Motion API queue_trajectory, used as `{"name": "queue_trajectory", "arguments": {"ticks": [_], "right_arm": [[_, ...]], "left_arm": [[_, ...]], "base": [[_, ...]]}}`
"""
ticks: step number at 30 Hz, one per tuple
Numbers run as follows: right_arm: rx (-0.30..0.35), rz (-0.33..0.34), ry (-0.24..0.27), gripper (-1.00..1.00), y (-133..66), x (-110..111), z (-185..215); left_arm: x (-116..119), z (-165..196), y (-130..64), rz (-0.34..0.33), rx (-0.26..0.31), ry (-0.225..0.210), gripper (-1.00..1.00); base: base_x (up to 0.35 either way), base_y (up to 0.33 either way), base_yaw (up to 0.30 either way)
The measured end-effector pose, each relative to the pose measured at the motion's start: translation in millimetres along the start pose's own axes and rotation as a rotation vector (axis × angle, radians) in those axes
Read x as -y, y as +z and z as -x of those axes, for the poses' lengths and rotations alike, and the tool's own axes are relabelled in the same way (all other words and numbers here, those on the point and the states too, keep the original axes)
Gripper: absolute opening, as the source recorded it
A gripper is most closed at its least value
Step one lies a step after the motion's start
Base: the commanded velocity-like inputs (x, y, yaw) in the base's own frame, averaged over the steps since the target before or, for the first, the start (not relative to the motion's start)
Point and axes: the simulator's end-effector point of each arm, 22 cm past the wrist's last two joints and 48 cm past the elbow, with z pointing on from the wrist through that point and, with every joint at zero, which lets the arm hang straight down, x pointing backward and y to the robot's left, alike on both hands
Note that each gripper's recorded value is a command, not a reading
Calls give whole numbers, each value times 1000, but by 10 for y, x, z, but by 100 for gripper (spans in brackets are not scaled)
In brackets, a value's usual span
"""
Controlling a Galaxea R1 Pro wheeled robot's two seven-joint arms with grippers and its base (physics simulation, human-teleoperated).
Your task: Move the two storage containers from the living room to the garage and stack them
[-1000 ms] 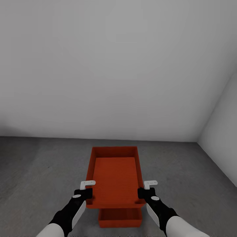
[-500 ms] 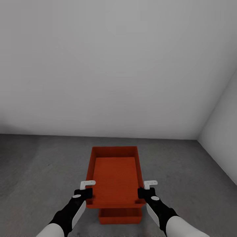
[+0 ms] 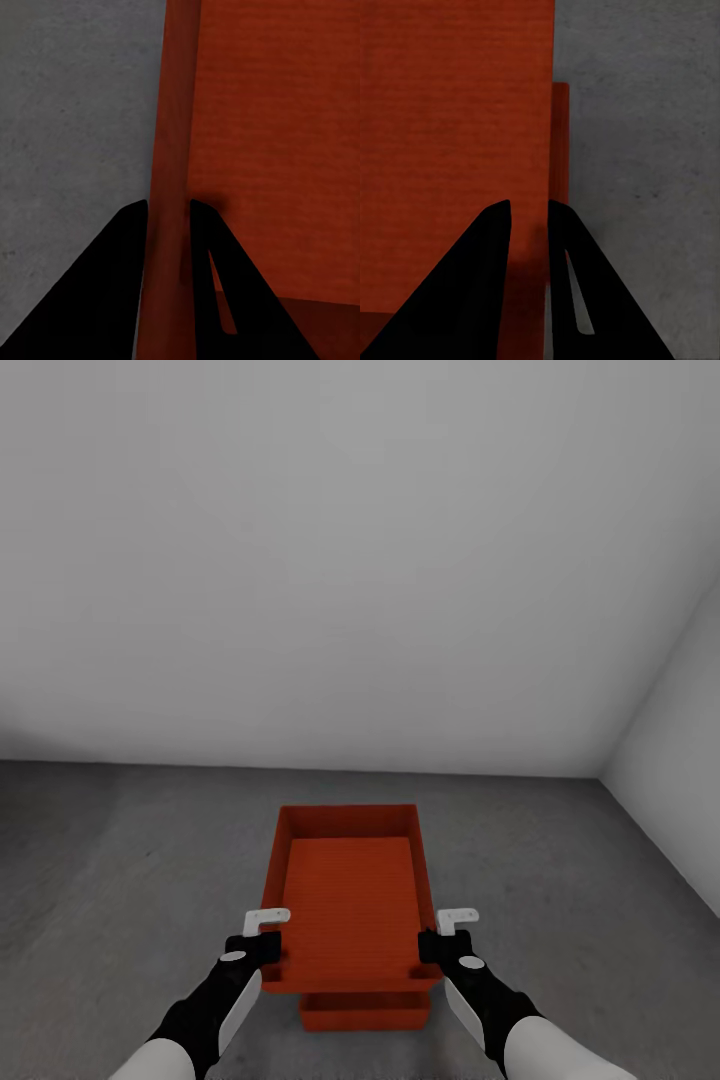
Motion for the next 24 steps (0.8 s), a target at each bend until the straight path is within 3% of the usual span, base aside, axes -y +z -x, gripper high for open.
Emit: {"name": "queue_trajectory", "arguments": {"ticks": [24], "right_arm": [[-38,1,1,-100,80,-3,-209]], "left_arm": [[-2,-199,95,2,-38,3,-100]], "base": [[0,0,0]]}}
